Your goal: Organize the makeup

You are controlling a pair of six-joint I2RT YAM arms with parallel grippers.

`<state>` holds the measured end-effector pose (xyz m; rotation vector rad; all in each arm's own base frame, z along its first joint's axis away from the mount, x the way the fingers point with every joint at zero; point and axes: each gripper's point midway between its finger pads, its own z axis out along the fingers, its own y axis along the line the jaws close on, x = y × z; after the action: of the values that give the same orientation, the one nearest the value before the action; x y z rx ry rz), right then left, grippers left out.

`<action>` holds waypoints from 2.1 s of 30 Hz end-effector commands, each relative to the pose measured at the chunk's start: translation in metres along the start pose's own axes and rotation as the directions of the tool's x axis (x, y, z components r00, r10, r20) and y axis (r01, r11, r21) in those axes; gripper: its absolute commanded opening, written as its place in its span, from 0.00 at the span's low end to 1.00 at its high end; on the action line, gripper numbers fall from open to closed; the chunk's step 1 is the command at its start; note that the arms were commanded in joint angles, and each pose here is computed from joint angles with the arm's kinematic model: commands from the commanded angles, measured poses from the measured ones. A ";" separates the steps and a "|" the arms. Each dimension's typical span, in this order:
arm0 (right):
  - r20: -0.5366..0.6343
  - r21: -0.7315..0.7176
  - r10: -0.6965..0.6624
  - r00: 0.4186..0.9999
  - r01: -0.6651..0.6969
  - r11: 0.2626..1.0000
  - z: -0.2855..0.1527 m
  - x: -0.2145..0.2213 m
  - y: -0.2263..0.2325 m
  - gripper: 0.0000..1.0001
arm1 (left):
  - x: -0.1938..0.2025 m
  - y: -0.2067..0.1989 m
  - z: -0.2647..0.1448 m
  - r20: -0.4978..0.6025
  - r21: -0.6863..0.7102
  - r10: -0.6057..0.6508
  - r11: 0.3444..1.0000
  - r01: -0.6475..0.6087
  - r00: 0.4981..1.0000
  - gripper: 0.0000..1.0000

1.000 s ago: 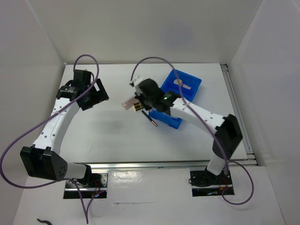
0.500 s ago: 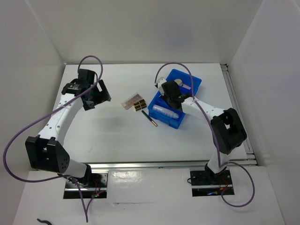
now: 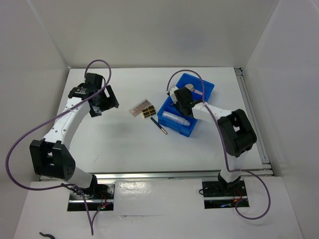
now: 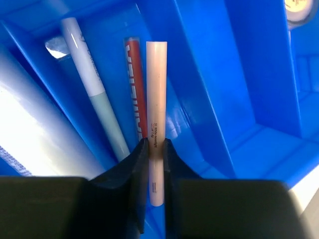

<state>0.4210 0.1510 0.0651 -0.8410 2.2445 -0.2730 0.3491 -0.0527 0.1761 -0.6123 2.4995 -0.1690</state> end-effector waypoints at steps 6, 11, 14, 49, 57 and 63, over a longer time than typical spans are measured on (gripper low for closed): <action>0.141 0.045 0.092 0.986 -0.099 0.994 -0.033 -0.059 -0.023 0.41 | -0.014 -0.009 -0.007 0.040 0.029 0.013 0.999 -0.014 0.999 1.00; 0.268 0.043 0.155 0.951 -0.172 0.984 -0.085 -0.102 -0.036 0.46 | -0.012 -0.019 -0.012 0.026 0.087 0.004 0.996 -0.006 1.000 1.00; 0.309 -0.074 0.189 0.932 -0.174 0.982 -0.114 -0.123 0.000 0.39 | -0.012 -0.021 -0.016 0.037 0.106 0.002 0.994 -0.006 0.999 1.00; -0.108 -0.272 0.115 0.988 -0.140 0.952 -0.039 -0.013 0.174 0.42 | -0.005 -0.015 -0.019 0.032 0.094 -0.006 0.996 0.003 0.999 1.00; -0.077 -0.204 0.139 0.987 -0.152 0.967 -0.041 -0.013 0.160 0.43 | -0.006 -0.017 -0.019 0.034 0.107 -0.007 0.994 0.003 0.999 1.00; -0.050 -0.211 0.136 0.989 -0.144 0.967 -0.053 -0.021 0.160 0.44 | -0.008 -0.019 -0.018 0.034 0.107 -0.007 0.994 0.003 0.999 1.00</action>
<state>0.3098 0.2793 0.0210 -0.8468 2.4577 0.0129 0.3463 -0.0657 0.1947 -0.5770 2.4568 -0.2879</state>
